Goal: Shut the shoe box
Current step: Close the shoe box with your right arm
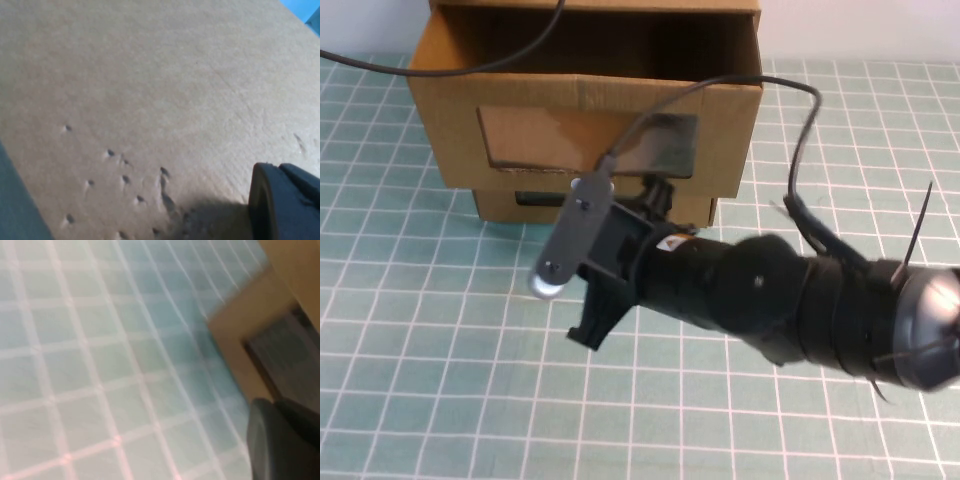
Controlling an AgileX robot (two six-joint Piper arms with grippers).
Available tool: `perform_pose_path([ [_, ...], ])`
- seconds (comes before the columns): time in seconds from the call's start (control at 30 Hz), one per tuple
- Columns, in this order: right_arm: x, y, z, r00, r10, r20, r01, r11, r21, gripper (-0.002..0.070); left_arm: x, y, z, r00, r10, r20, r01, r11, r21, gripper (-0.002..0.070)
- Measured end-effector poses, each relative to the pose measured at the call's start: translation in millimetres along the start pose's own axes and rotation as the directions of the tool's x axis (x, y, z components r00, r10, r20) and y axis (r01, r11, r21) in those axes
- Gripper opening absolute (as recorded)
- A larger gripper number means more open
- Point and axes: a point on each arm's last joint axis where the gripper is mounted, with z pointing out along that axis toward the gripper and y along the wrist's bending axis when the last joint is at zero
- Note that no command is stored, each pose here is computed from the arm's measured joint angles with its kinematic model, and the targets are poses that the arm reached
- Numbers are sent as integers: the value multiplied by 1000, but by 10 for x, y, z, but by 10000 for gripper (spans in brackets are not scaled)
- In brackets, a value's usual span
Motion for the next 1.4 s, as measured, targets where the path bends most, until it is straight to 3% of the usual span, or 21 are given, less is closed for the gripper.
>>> perform_pose_path([
  [0.17, 80, -162, -20, 999, 30, -27, -23, 975, 219, -14, 0, 0, 0, 1000, 0, 0, 0, 1000, 0, -5],
  [0.27, 88, -206, -26, 999, 35, -30, -25, 962, 271, -14, 0, 0, 0, 1000, 0, 0, 0, 1000, 0, -5],
  [0.57, 118, -137, 17, 999, 35, -40, -26, 977, 213, -14, 0, 0, 0, 1000, 0, 0, 0, 1000, 0, -5],
  [0.93, 107, -77, 243, 997, -64, -44, 70, 984, 162, -14, 0, 0, 0, 1000, 0, 0, 0, 1000, 0, -5],
  [1.13, 24, -173, 452, 990, -134, -42, 140, 968, 210, -14, 0, 0, 0, 1000, 0, 0, 0, 1000, 0, -5],
  [1.4, 89, -506, 702, 995, -89, -44, 97, 970, 224, -15, -1, 0, 2, 1000, -2, 2, 2, 1000, 2, -5],
])
